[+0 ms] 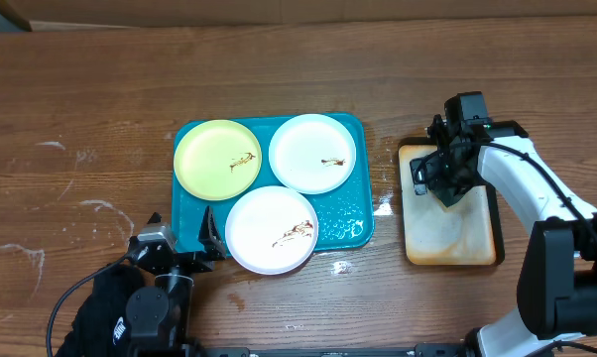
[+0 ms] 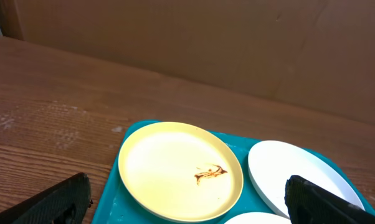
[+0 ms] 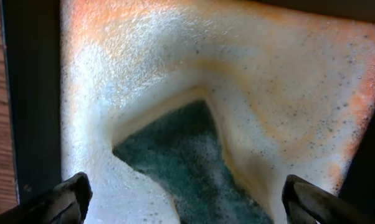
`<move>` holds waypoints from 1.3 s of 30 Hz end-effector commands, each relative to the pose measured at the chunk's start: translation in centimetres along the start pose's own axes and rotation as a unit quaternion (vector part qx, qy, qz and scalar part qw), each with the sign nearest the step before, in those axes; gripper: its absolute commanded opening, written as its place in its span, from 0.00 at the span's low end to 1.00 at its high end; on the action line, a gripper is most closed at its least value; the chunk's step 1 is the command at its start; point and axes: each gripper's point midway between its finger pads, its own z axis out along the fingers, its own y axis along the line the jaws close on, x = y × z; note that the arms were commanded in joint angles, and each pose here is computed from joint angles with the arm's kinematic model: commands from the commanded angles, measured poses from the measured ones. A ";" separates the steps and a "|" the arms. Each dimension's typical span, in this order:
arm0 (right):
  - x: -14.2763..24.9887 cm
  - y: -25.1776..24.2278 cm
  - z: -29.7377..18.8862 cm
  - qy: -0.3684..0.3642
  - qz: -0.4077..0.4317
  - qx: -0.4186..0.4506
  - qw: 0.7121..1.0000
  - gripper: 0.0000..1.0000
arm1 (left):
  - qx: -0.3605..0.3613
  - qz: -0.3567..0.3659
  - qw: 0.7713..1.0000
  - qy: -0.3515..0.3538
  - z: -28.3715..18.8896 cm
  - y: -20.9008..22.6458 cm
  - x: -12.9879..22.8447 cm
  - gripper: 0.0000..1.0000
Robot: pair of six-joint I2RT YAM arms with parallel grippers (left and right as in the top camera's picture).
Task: Clean dirty plates on tray and stack at the side
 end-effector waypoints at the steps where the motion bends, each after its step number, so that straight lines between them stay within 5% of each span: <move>1: -0.5 0.4 -0.1 -0.002 -0.009 -0.034 0.999 1.00 | 0.003 0.005 1.000 0.001 0.0 0.0 0.2 1.00; 12: 0.7 1.2 0.8 0.027 0.010 -0.105 0.994 1.00 | 0.003 0.005 1.000 0.001 0.0 0.0 0.2 1.00; 21: 0.7 3.8 0.0 0.031 0.047 -0.183 0.981 0.82 | 0.003 0.005 1.000 0.000 0.0 0.0 0.2 1.00; 28: 0.2 1.3 0.8 0.025 0.094 -0.107 0.990 1.00 | 0.003 0.005 1.000 0.000 0.0 0.0 0.2 1.00; 39: -1.9 0.5 0.9 -0.019 0.091 -0.091 0.992 0.90 | 0.003 0.005 1.000 0.000 0.0 0.0 0.2 1.00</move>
